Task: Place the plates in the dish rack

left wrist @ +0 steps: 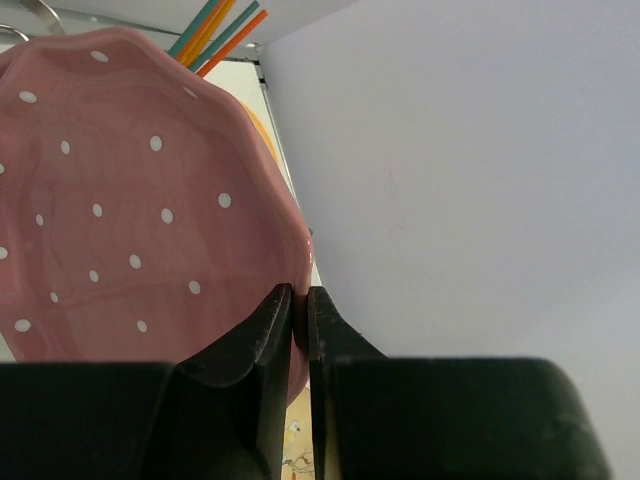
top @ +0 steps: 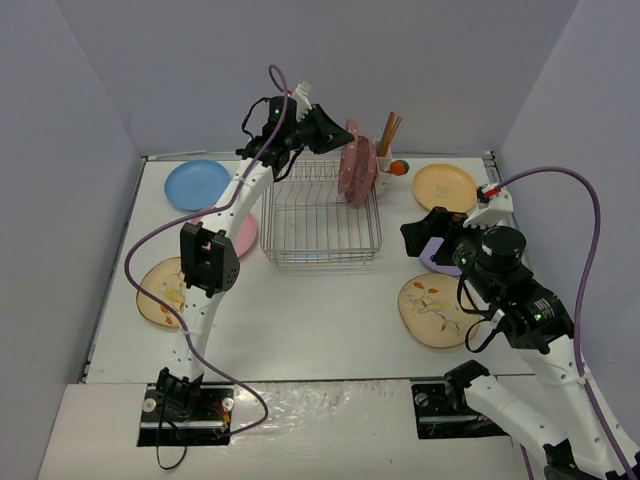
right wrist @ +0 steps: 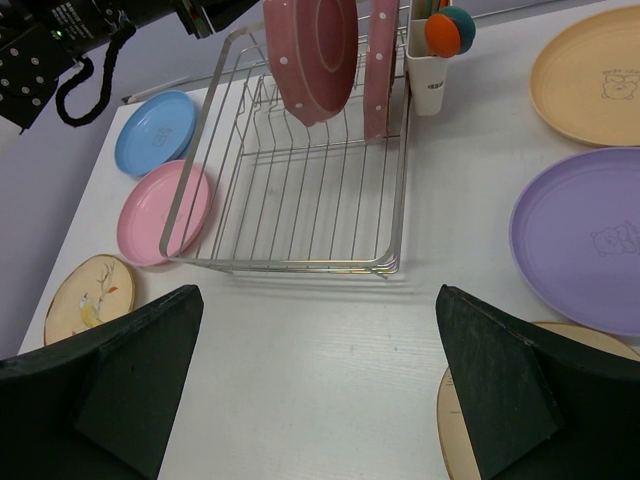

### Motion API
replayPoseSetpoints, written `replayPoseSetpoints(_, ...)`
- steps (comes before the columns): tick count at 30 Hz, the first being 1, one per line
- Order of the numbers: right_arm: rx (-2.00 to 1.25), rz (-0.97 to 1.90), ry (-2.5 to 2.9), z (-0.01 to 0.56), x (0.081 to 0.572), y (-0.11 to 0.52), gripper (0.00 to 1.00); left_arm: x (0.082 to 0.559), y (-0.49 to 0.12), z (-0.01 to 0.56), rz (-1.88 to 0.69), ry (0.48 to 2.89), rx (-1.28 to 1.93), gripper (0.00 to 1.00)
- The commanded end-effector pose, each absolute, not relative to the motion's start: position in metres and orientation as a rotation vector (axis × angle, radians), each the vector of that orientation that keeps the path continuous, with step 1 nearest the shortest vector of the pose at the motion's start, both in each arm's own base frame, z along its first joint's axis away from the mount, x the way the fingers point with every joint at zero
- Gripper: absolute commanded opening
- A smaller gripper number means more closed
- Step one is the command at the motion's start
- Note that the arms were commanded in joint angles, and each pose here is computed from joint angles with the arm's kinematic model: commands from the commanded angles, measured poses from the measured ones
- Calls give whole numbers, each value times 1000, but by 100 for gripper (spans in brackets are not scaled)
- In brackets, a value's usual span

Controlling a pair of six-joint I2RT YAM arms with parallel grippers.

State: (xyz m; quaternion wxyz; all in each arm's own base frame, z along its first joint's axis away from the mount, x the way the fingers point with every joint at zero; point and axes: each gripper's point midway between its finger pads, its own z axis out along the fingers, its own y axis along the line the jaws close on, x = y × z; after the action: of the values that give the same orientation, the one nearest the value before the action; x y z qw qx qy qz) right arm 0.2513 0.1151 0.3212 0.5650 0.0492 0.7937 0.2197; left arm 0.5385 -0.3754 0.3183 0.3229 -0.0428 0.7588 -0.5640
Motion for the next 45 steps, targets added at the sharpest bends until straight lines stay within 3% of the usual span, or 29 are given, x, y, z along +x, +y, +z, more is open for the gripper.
replayPoseSetpoints(1, 110, 500, 1834, 329, 264, 116, 100, 489, -368, 486, -1632, 1524, 132, 0)
replayPoseSetpoints(36, 210, 521, 1819, 317, 246, 103, 100, 565, -379, 347, -1492, 1682, -72, 0)
replayPoseSetpoints(41, 212, 527, 1818, 318, 243, 102, 100, 567, -378, 334, -1445, 1710, -65, 31)
replayPoseSetpoints(45, 215, 530, 1819, 316, 240, 102, 100, 562, -381, 332, -1437, 1724, -51, 41)
